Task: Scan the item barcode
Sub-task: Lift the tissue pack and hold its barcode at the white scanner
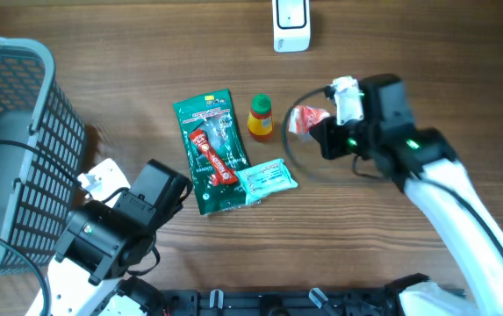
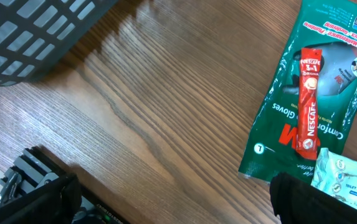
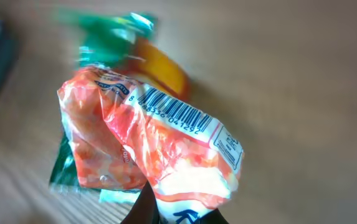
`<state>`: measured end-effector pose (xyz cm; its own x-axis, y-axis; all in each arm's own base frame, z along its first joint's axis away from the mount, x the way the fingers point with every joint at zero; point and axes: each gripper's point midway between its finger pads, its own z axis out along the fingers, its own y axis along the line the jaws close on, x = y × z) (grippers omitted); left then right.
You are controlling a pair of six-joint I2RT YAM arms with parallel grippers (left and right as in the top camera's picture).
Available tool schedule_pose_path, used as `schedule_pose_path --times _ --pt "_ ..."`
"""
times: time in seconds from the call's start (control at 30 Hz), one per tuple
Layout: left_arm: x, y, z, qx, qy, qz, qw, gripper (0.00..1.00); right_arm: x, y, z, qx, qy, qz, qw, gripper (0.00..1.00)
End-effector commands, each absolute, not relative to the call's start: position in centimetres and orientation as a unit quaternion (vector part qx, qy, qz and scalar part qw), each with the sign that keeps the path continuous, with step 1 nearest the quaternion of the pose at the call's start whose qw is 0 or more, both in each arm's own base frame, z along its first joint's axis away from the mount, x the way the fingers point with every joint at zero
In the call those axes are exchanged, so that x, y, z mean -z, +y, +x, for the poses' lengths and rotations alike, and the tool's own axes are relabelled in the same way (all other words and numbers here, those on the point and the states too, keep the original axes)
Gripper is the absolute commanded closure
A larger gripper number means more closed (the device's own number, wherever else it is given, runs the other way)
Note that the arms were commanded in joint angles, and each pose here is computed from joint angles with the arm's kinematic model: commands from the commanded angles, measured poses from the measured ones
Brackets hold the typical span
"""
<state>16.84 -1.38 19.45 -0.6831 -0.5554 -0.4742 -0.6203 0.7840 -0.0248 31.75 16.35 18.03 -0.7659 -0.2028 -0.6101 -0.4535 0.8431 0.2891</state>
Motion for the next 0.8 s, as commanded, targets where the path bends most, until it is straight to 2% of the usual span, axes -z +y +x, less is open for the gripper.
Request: schedule_pose_path --times 0.0,0.07,0.13,0.33,0.6,0.77 --pt "-19.7 -1.2 16.9 -0.07 0.913 -0.322 0.241 0.0 -25.0 20.4 25.7 -0.267 0.708 -0.512 0.406 0.96" --pt "-19.7 -1.2 16.9 -0.07 0.913 -0.322 0.241 0.0 -29.3 21.6 20.9 -0.297 0.559 -0.613 0.472 0.96" --pt "-19.7 -1.2 16.9 -0.07 0.913 -0.322 0.241 0.0 -31.4 21.8 18.6 -0.311 0.498 -0.636 0.501 0.96" --pt "-19.7 -1.2 16.9 -0.07 0.913 -0.322 0.241 0.0 -31.1 21.5 16.0 -0.336 0.475 -0.653 0.485 0.96" --pt "-19.7 -1.2 16.9 -0.07 0.913 -0.322 0.241 0.0 -31.5 21.6 16.1 -0.328 0.456 -0.66 0.499 0.96" --pt "-19.7 -1.2 16.9 -0.07 0.913 -0.322 0.241 0.0 -33.6 22.2 18.6 -0.36 0.514 -0.592 0.505 0.96"
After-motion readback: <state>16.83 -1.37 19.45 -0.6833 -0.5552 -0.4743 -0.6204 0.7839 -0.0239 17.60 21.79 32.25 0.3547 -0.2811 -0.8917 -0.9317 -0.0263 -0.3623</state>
